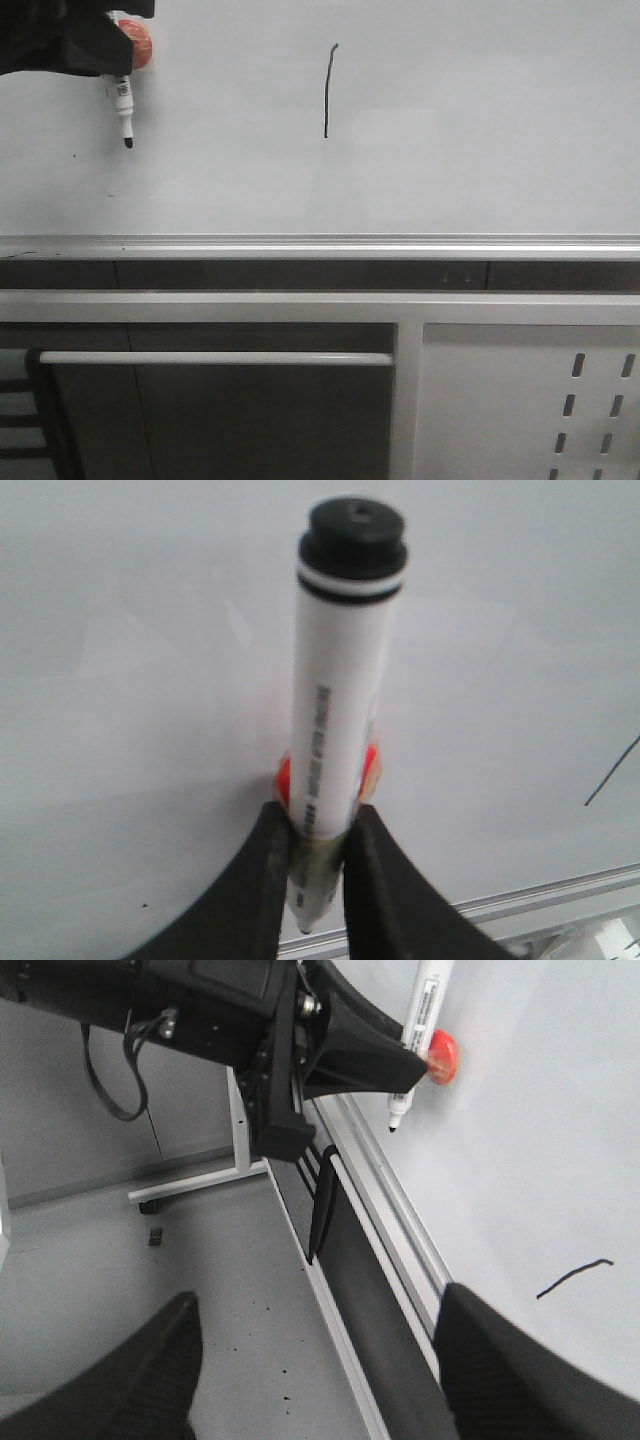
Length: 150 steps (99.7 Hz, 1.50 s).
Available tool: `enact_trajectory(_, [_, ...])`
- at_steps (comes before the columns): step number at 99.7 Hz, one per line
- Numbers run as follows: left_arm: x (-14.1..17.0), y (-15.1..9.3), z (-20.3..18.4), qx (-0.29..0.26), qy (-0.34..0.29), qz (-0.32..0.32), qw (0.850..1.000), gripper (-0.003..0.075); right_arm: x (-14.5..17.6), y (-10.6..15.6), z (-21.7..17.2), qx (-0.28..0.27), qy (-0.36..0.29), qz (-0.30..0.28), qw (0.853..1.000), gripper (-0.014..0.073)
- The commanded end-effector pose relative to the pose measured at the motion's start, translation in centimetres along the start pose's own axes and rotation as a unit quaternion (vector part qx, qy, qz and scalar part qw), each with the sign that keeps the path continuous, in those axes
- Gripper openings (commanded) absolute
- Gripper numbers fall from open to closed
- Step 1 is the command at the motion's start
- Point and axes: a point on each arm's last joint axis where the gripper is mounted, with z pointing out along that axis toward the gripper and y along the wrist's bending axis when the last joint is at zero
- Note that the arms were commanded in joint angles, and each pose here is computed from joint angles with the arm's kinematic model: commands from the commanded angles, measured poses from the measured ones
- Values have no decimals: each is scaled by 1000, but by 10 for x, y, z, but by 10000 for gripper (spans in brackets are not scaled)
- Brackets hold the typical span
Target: Write number 1 on whiteboard
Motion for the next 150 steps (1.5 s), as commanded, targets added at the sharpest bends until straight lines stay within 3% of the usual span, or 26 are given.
enact_trajectory(1, [-21,3,-5,-3,-44,6,999,-18,-14,-4,-13,29,-45,-1,999,449])
enact_trajectory(110, [-28,5,7,6,-31,4,999,-18,-14,-4,-14,29,-46,-1,999,449])
enact_trajectory(150, [-30,6,-9,27,-40,2,999,-18,-14,-4,-14,31,-47,-1,998,449])
